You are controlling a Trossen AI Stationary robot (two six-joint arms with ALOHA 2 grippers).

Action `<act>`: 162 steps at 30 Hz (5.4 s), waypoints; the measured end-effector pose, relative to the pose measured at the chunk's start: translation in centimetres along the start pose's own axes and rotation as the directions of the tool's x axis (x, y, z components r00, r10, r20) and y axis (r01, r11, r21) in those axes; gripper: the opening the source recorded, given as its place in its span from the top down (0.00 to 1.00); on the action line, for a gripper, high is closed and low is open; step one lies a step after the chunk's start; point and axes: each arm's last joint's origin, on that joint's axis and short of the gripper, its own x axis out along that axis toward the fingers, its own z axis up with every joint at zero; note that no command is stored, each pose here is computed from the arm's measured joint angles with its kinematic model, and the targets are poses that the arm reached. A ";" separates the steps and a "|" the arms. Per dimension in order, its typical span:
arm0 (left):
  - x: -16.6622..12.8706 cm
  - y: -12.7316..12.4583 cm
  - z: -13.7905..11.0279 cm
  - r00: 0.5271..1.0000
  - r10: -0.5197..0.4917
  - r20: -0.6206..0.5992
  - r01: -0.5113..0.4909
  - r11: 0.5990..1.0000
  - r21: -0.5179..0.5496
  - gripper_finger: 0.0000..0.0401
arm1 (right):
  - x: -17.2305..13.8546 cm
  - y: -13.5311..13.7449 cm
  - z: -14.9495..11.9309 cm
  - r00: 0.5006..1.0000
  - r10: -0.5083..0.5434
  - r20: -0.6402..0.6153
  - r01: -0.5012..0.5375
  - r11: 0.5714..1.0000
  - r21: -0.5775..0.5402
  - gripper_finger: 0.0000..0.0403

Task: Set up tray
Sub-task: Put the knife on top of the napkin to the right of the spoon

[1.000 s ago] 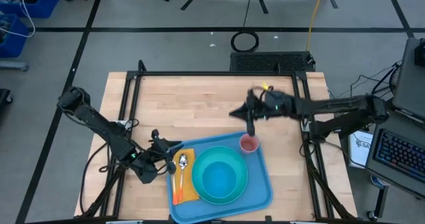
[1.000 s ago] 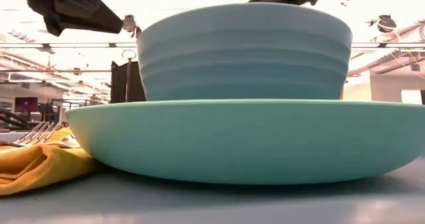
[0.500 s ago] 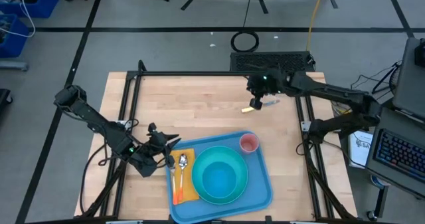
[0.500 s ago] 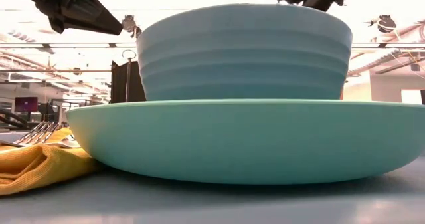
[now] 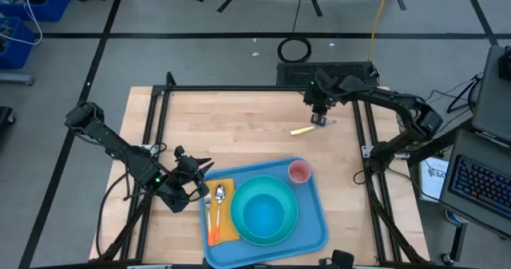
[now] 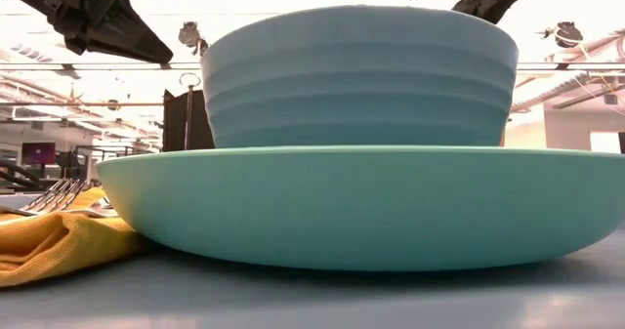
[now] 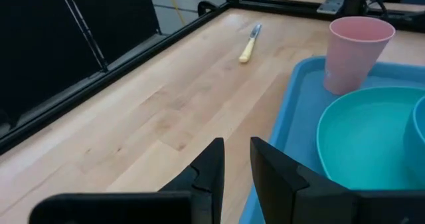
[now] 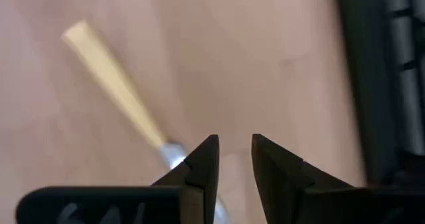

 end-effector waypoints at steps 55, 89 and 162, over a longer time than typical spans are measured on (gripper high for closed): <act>0.0 -0.2 0.1 1.000 -0.014 0.004 0.014 0.999 -0.046 0.81 | 6.0 4.1 -3.1 0.980 0.172 -0.099 -0.184 0.974 -0.131 0.52; 0.1 -0.2 0.1 1.000 -0.028 -0.014 0.027 0.998 -0.049 0.81 | 8.1 3.7 -3.4 0.967 0.198 -0.159 -0.217 0.970 -0.109 0.95; 1.1 -5.9 3.3 0.867 -0.463 0.181 0.434 0.883 0.179 0.81 | -5.3 31.1 0.2 0.538 -0.238 0.808 0.805 0.429 -0.410 0.95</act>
